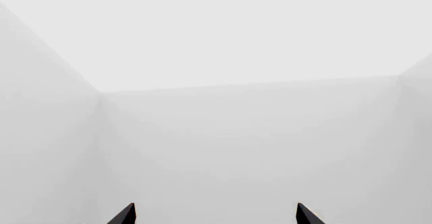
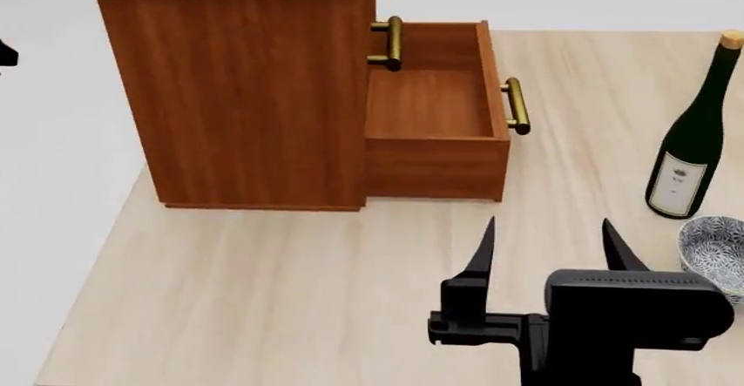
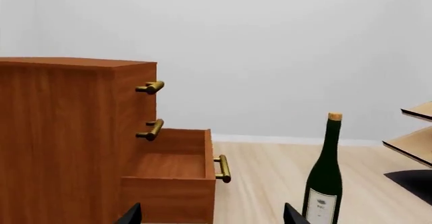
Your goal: Close the bottom drawer of the cabinet and open the top drawer.
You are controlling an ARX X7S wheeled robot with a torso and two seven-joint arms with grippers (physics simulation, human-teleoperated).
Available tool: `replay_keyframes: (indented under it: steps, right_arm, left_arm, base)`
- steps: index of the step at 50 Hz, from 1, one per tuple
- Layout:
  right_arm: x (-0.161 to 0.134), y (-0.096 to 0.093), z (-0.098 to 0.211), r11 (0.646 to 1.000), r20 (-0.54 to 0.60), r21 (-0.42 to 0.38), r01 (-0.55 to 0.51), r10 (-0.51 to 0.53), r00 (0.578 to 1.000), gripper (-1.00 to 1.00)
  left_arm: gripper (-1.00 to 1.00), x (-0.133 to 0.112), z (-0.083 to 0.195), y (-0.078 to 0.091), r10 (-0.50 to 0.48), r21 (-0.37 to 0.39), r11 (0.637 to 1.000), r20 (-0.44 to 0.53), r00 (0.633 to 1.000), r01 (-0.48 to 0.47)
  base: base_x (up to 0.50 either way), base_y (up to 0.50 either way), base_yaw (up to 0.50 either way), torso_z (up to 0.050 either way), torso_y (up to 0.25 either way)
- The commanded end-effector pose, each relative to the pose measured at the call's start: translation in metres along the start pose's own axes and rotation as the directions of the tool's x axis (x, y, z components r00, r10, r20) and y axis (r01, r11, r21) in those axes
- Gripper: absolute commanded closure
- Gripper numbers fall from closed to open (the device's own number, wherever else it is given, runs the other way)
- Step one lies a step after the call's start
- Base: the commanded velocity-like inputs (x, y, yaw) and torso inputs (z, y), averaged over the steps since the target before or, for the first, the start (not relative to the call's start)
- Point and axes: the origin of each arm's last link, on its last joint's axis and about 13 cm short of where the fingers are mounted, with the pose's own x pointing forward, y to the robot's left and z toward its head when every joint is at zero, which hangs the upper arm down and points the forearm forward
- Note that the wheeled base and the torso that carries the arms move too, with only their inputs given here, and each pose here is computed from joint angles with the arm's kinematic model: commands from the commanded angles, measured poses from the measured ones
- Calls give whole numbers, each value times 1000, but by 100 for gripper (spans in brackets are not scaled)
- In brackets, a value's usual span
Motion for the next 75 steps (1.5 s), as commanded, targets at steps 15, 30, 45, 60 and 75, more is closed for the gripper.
replay_keyframes:
  steps: [15,30,45,60,75]
  right_arm:
    - [-1,0,-1,1000,-5,2,-9,9,1000,-100]
    - [-2,-1,-1,1000,-6,5,-5,5,1000,-100]
    - [-1,-1,-2,1000,-5,4,-3,3,1000,-100]
    - [-2,-1,1,1000,5,9,6,-6,1000,-100]
    - [-3,-1,1,1000,4,11,2,-2,1000,-100]
  left_arm:
    - [-100,0,1,0,11,-16,1000,0,1000,-11]
    - [-100,-1,2,-1,1,-14,1000,5,1000,-1]
    - [-100,1,3,-2,0,-12,1000,10,1000,0]
    - [-100,1,5,-2,1,-19,1000,16,1000,-1]
    - [-100,2,6,-3,6,-20,1000,6,1000,-6]
  base:
    - [421,0,0,0,0]
    - [500,0,0,0,0]
    - [499,0,0,0,1]
    - [196,0,0,0,1]
    - [0,0,0,0,-62]
